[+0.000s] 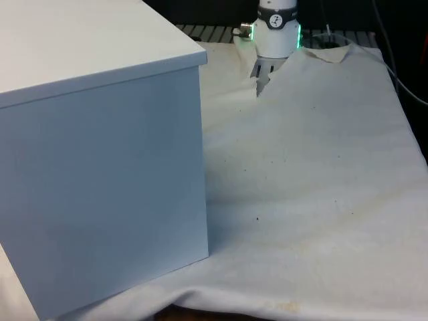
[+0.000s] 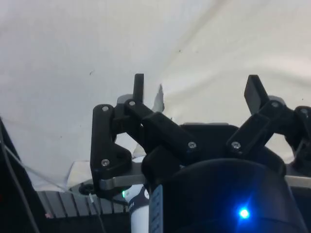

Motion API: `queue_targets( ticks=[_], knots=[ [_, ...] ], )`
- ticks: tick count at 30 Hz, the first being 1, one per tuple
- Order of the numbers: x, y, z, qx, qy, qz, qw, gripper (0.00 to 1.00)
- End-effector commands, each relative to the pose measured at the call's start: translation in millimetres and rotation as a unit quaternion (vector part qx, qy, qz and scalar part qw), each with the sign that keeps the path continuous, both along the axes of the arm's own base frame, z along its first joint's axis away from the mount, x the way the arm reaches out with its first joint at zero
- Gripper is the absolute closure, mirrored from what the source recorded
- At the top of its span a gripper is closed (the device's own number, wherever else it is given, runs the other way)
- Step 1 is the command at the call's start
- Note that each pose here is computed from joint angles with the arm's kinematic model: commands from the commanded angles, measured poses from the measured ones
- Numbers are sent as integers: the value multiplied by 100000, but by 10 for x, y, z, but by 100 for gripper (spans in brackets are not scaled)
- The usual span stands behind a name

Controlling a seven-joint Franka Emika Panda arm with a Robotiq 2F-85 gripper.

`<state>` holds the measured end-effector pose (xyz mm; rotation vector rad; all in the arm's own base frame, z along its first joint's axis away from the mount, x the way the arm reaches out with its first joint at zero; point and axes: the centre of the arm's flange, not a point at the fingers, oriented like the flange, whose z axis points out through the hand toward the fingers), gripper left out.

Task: Open the drawer, then close it.

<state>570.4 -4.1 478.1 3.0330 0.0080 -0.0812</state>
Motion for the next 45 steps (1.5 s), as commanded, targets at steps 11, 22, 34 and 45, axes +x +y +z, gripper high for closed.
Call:
queue_targets(
  ticks=[11, 22, 34, 45],
  knots=[
    [144, -49, -113, -1638, -3076, 603, 99937, 0],
    [121, -37, -72, -2111, -5456, 2117, 99806, 0],
    [49, -42, 14, -1797, -5826, 4426, 99716, 0],
    [45, -44, 53, -1571, -5332, 8437, 99488, 0]
  ],
)
